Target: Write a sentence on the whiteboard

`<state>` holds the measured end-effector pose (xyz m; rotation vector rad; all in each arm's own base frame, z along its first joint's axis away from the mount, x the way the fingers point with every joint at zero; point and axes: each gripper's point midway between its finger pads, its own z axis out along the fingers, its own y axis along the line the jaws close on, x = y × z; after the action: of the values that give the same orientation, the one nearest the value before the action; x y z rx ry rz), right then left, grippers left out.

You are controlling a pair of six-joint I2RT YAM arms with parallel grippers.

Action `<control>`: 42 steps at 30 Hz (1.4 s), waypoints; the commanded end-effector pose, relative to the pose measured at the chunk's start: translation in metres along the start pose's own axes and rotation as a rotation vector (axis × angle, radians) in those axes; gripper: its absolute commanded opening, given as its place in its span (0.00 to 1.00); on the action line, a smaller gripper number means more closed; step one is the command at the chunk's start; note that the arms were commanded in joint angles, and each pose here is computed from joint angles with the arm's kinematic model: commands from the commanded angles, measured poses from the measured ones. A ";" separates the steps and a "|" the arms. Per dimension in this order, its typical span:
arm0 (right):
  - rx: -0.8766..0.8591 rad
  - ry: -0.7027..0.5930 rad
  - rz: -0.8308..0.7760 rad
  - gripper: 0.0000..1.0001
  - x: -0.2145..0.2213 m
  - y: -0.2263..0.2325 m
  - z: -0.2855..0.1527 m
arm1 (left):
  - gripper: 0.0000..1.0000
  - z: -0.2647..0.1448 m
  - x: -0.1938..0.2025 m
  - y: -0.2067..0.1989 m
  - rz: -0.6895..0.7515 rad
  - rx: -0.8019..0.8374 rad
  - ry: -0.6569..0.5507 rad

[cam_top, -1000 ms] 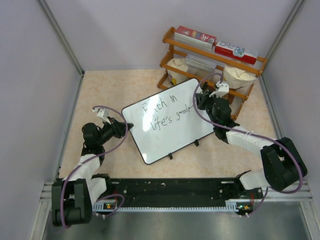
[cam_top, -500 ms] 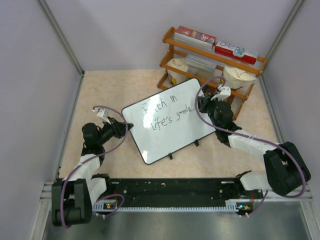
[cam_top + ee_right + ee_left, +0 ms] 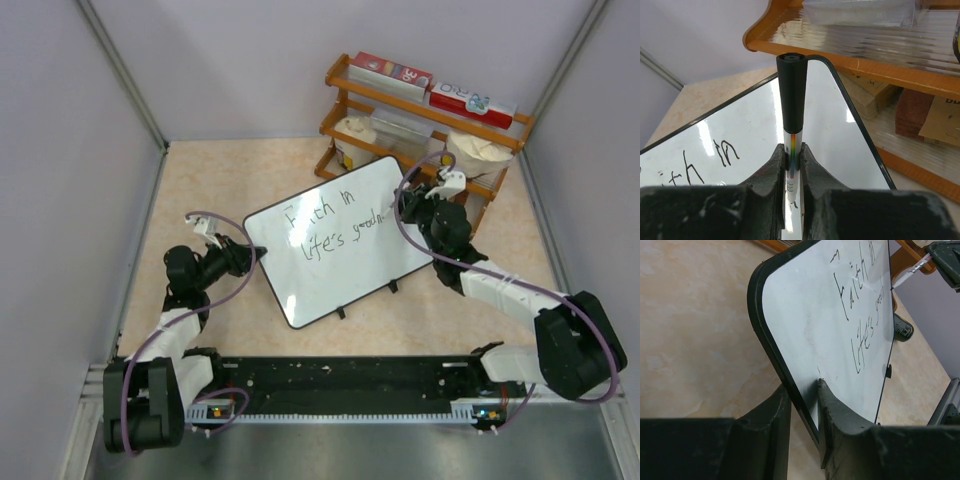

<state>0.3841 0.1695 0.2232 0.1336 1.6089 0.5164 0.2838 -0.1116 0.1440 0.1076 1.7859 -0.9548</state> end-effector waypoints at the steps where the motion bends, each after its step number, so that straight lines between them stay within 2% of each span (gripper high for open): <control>1: -0.006 -0.051 0.002 0.00 -0.021 0.005 0.016 | 0.00 0.001 0.003 0.010 0.060 -0.033 0.008; 26: 0.077 -0.059 -0.014 0.00 -0.016 -0.016 0.025 | 0.00 0.001 0.003 0.011 0.057 -0.035 0.009; 38: 0.030 -0.072 -0.005 0.00 -0.027 -0.003 0.036 | 0.00 0.001 0.002 0.010 0.059 -0.035 0.008; 42: 0.024 -0.037 -0.006 0.00 -0.016 -0.004 0.036 | 0.00 0.001 0.003 0.011 0.057 -0.035 0.009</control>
<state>0.4142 0.1680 0.2201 0.1626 1.6156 0.4702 0.2838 -0.1117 0.1440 0.1076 1.7860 -0.9554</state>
